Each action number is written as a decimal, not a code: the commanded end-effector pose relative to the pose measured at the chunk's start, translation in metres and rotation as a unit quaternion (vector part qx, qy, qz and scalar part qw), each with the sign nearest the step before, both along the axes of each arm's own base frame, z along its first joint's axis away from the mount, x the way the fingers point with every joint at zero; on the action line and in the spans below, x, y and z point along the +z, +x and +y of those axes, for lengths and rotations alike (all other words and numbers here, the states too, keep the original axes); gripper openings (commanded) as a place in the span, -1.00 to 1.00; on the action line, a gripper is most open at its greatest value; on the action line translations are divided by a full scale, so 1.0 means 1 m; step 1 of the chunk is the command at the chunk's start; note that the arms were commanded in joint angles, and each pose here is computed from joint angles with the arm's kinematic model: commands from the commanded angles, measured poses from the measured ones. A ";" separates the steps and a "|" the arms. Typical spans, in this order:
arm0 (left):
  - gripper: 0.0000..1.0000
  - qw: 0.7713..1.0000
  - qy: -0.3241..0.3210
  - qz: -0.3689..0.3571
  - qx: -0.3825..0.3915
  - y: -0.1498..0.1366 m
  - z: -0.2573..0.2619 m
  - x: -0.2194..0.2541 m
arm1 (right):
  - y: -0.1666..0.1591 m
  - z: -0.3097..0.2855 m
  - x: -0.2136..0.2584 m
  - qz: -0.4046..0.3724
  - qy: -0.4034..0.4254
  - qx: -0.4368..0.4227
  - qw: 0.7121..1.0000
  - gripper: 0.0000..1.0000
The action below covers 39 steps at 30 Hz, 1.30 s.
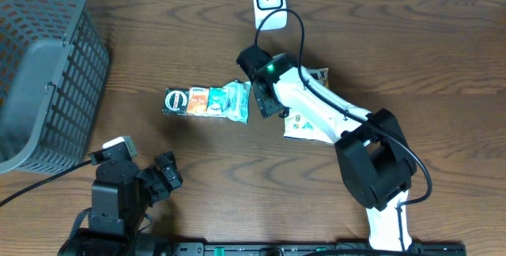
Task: Scan the item barcode
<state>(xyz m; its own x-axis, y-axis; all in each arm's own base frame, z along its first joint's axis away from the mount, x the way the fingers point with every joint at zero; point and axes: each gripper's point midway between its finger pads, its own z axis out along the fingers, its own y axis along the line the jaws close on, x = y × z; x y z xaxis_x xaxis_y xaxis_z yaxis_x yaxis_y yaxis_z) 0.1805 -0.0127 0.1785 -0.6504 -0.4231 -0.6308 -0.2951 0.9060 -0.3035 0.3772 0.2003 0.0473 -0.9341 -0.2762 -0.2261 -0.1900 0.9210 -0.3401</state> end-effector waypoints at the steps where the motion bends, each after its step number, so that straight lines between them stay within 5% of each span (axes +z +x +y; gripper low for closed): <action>1: 0.95 1.000 0.001 -0.004 0.001 0.000 0.001 0.002 | -0.006 -0.009 -0.018 0.001 -0.019 -0.007 1.000 0.95; 20: 0.95 1.000 0.001 -0.004 0.001 0.000 0.001 0.002 | -0.018 -0.031 -0.062 0.001 -0.041 0.006 0.999 0.76; 24: 0.95 1.000 0.001 -0.004 0.001 0.000 0.001 0.002 | -0.019 -0.043 -0.064 0.008 -0.050 -0.003 0.999 0.33; 33: 0.95 1.000 0.001 -0.004 0.001 0.000 0.001 0.002 | -0.015 -0.073 -0.061 0.014 -0.076 -0.032 0.997 0.14; 35: 0.95 1.000 0.001 -0.004 0.001 0.000 0.001 0.002 | -0.014 -0.074 -0.061 0.014 -0.075 -0.035 0.996 -0.18; 38: 0.96 1.000 0.001 -0.004 0.001 0.000 0.001 0.002 | -0.013 -0.076 -0.062 0.015 -0.073 -0.038 0.996 -0.94; 39: 0.96 1.000 0.001 -0.004 0.001 0.000 0.001 0.002 | -0.014 -0.076 -0.062 0.017 -0.072 -0.039 0.997 -0.98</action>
